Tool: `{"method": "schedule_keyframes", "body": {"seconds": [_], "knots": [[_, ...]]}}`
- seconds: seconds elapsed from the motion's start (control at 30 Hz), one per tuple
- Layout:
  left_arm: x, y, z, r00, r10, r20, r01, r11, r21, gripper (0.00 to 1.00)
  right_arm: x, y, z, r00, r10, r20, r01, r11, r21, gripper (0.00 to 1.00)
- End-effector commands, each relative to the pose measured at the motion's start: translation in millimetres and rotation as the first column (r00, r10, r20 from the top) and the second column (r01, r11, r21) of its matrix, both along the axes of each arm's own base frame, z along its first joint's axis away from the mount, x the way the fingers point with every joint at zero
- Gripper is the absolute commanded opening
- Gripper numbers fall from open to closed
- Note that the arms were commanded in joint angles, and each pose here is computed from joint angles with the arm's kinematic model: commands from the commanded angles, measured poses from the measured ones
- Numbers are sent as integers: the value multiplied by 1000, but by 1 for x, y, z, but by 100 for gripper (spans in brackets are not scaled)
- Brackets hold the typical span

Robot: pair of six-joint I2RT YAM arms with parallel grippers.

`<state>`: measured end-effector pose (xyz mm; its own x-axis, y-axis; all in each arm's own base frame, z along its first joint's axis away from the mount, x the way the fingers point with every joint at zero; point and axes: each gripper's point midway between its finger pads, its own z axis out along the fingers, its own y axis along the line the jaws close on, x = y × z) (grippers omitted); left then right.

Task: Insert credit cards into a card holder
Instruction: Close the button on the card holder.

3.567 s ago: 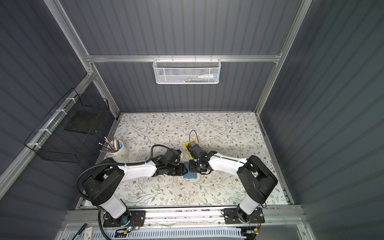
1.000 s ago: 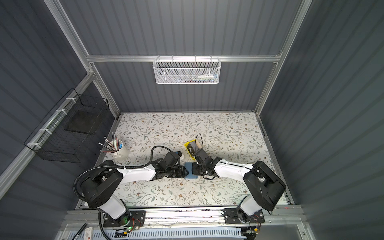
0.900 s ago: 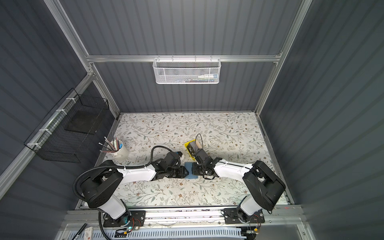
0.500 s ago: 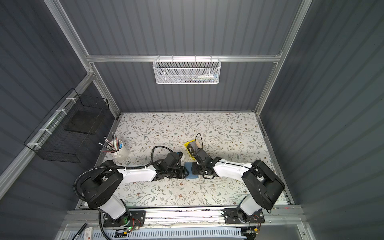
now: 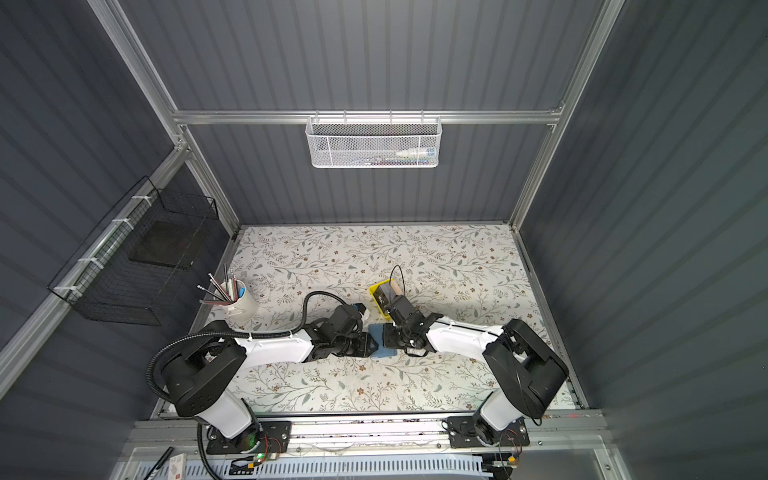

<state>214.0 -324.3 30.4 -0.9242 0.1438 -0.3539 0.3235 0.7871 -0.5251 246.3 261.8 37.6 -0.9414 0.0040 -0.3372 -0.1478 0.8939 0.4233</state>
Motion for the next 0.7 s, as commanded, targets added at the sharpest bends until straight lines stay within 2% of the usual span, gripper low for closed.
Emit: {"method": "schedule_keyframes", "body": {"seconds": [0.0, 0.67], "knots": [[-4, 1, -4, 1000, -14, -5, 14, 999, 32, 33, 3, 1, 1, 1000, 11, 0, -11, 1000, -21, 15], [-3, 2, -4, 1000, -9, -8, 10, 998, 56, 33, 2, -1, 2, 1000, 27, -8, -27, 998, -51, 15]]}}
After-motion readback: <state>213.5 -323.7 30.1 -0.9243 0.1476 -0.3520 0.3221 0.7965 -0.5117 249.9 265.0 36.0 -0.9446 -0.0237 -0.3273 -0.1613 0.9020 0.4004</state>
